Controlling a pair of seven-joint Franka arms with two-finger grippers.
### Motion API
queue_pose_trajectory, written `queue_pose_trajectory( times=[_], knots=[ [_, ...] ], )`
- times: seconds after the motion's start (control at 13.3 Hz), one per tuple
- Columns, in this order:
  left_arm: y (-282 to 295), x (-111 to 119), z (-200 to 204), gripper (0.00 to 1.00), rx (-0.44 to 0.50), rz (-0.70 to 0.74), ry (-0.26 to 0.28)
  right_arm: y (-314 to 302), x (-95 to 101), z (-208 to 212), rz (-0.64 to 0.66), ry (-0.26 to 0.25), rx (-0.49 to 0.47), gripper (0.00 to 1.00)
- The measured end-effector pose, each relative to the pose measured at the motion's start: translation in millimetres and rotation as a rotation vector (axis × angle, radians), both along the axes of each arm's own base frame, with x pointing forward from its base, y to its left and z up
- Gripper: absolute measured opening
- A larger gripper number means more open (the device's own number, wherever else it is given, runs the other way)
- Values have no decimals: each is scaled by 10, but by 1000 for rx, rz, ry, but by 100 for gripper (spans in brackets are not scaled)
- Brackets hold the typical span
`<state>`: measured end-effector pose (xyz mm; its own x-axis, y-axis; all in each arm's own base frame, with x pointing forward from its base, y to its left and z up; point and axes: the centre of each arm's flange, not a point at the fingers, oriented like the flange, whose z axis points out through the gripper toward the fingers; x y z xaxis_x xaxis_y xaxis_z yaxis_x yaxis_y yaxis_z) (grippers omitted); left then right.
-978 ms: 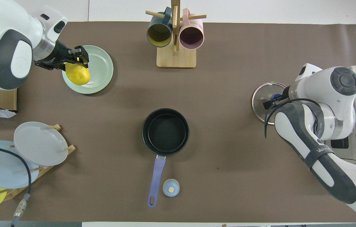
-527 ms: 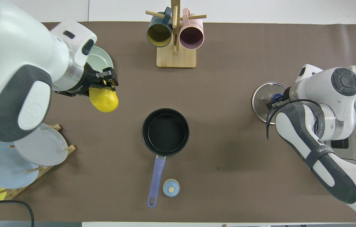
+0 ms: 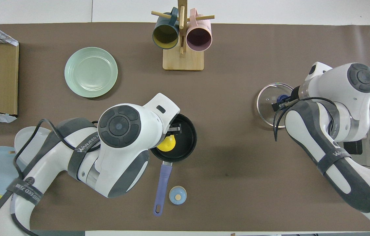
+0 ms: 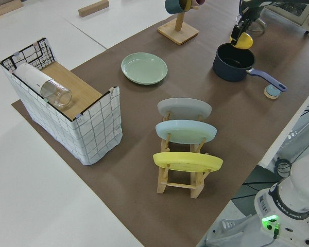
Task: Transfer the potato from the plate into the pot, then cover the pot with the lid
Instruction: 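Lift the potato with the left gripper and carry it over the saucepan, then release the potato into the saucepan while the right gripper lifts the lid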
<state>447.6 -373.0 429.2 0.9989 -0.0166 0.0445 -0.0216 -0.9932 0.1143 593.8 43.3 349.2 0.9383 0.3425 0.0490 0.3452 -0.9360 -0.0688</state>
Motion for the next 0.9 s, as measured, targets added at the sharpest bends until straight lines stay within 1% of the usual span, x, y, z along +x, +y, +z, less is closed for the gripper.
queue_pose_trajectory(
  times=[0.23, 0.45, 0.6, 0.9],
  knots=[
    [-68, 19, -315, 65, 15, -17, -11, 358, 73, 342, -20, 8, 20, 65],
    [-105, 82, -588, 65, 41, -38, -28, 768, 90, 653, -63, 24, 37, 65],
    [-173, 65, -767, 65, 55, -58, -28, 1099, 62, 821, -81, 26, 45, 65],
    [-293, -47, -979, 65, 70, -96, -28, 1736, -80, 1009, -124, 26, 49, 65]
  ],
)
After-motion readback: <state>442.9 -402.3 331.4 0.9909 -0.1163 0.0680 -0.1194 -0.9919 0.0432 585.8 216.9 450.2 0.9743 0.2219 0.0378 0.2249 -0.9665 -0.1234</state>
